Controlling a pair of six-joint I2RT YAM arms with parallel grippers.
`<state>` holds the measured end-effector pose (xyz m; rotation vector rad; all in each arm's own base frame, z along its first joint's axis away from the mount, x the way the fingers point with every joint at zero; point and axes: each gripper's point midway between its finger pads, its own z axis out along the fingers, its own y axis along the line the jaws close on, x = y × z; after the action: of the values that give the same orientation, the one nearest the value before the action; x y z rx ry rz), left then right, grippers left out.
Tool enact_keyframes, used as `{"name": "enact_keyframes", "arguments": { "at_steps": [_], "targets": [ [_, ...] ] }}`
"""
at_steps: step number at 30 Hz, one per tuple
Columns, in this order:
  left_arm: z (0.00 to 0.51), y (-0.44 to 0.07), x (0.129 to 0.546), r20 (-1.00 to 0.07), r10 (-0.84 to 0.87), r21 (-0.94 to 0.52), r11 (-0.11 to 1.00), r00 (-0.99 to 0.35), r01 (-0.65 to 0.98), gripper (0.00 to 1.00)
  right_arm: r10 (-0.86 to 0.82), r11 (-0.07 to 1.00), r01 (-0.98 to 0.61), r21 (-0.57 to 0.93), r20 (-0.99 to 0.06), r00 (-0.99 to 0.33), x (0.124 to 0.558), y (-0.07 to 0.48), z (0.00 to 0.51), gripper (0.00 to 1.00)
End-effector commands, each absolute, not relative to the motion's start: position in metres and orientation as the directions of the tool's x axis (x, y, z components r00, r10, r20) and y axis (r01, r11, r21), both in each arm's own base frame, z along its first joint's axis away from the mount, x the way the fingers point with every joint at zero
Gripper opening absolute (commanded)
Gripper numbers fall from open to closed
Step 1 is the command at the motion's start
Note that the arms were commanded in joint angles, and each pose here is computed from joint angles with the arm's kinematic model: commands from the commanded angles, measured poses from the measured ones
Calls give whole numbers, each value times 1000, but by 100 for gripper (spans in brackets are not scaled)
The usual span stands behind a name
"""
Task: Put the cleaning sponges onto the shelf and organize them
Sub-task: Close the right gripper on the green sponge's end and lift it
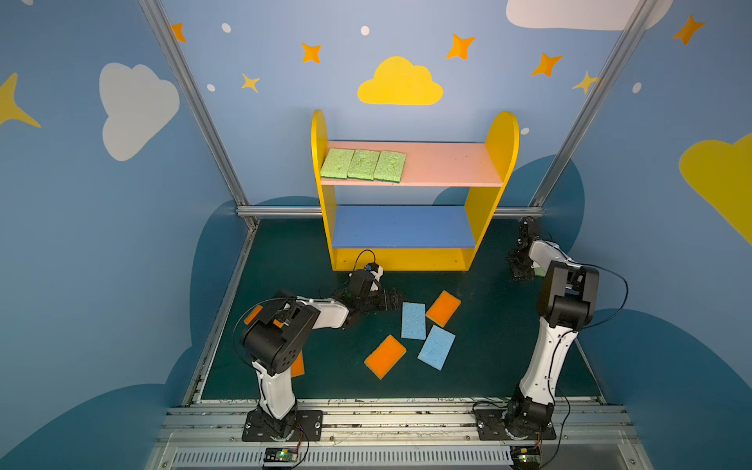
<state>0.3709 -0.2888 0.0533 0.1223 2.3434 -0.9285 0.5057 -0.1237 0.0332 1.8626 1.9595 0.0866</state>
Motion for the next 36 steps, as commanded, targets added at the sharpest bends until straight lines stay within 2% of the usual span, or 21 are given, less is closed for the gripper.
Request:
{"name": "enact_keyframes", "arguments": {
  "at_steps": [1, 6, 12, 15, 24, 27, 36],
  "targets": [
    [56, -292, 376, -573, -133, -599, 741, -809, 303, 98, 964, 78, 943, 324, -266, 11, 507, -132, 26, 74],
    [54, -293, 377, -570, -131, -598, 743, -811, 300, 98, 966, 71, 940, 334, -256, 18, 511, -134, 23, 72],
    [51, -293, 379, -566, -128, -595, 747, -815, 296, 98, 968, 66, 937, 343, -251, 24, 515, -134, 17, 63],
    [48, -293, 379, -562, -127, -595, 748, -817, 293, 98, 968, 60, 936, 346, -250, 31, 516, -136, 16, 56],
    [47, -293, 380, -561, -127, -595, 749, -818, 291, 98, 968, 70, 932, 356, -250, 23, 520, -137, 10, 24],
    [47, -292, 381, -561, -129, -595, 750, -818, 290, 98, 971, 70, 936, 346, -238, 15, 518, -137, 4, 22],
    [44, -293, 381, -558, -130, -596, 750, -820, 287, 98, 971, 82, 933, 352, -240, 5, 519, -137, 2, 5]
  ]
}}
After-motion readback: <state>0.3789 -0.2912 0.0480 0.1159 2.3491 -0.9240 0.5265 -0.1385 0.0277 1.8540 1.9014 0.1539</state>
